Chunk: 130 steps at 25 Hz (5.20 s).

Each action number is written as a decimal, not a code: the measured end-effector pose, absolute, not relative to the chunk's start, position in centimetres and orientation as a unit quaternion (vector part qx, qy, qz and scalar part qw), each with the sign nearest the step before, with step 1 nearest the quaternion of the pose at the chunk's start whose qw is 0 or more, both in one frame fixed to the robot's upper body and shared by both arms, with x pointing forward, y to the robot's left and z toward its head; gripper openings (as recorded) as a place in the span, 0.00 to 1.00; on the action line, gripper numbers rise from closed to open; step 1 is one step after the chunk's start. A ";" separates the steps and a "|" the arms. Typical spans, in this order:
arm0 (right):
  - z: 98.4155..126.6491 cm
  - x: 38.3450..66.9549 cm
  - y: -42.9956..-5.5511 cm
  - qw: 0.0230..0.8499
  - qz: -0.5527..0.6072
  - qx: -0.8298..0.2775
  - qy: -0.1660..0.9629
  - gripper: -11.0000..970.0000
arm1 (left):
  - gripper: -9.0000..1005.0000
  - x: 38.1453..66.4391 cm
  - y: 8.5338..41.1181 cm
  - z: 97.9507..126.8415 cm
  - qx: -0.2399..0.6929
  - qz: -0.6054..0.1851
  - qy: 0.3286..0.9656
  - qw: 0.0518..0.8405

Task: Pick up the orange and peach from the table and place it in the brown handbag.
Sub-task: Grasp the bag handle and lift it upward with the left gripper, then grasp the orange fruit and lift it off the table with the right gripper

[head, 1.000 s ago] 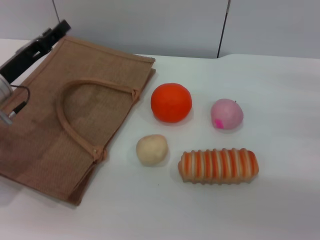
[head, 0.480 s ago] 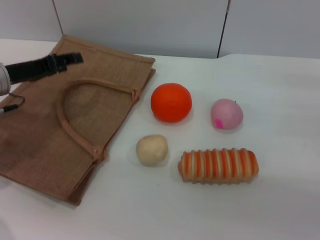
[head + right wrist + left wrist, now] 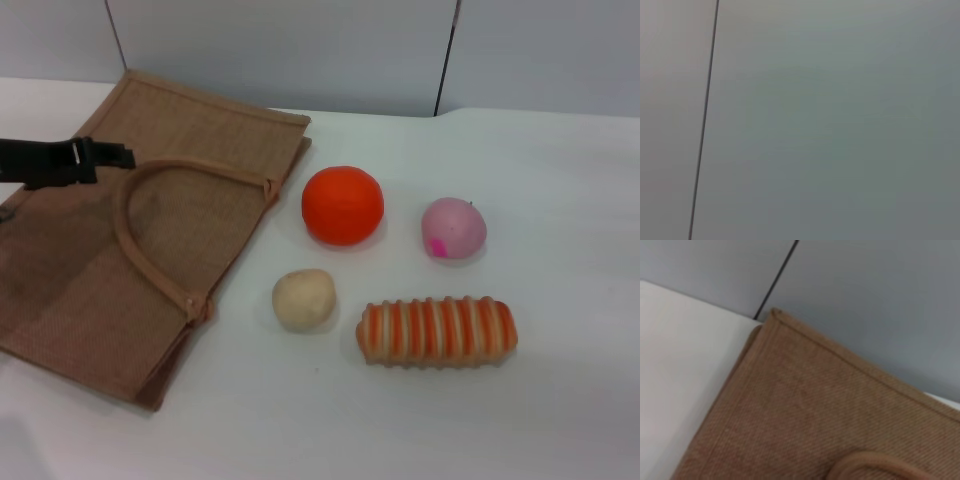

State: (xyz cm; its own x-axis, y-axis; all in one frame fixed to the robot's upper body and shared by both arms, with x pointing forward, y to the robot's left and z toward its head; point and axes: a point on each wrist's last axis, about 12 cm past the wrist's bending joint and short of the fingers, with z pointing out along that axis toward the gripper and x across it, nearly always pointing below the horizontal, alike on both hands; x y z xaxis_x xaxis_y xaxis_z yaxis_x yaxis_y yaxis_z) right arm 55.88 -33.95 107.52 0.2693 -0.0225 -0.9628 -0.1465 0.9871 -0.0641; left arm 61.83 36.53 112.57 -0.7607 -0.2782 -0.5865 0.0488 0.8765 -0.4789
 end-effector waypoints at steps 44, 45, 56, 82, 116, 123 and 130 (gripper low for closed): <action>107.5 55.9 -33.9 0.795 0.040 -0.069 0.602 0.88 | 0.42 64.3 32.5 110.0 0.039 -0.112 0.943 0.311; 107.5 55.9 -33.9 0.794 0.039 -0.069 0.602 0.88 | 0.41 64.3 32.6 110.0 0.037 -0.114 0.942 0.313; 107.5 55.8 -34.1 0.794 0.037 -0.068 0.603 0.88 | 0.26 63.9 32.9 110.3 0.028 -0.151 0.928 0.338; 108.4 60.5 -27.7 0.628 0.206 -0.317 0.680 0.85 | 0.11 60.1 32.3 113.0 0.058 -0.413 0.698 0.582; 107.2 64.3 -14.4 0.453 0.145 -0.503 0.722 0.80 | 0.12 58.5 31.3 114.3 0.083 -0.478 0.608 0.628; 107.0 64.1 -14.1 0.451 0.145 -0.506 0.721 0.79 | 0.12 58.6 31.2 114.4 0.085 -0.479 0.607 0.628; 106.9 63.9 -13.9 0.448 0.148 -0.508 0.720 0.65 | 0.12 58.5 31.4 114.3 0.082 -0.477 0.609 0.628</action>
State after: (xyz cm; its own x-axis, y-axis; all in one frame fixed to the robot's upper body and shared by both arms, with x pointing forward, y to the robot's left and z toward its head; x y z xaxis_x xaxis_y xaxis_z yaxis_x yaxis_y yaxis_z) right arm 63.94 -13.88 106.89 -0.0811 -0.5994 -0.7963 -0.8651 0.4391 -0.2424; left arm 58.48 31.39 114.30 -0.1975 -0.4992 -0.8437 0.6997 0.5310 -0.4779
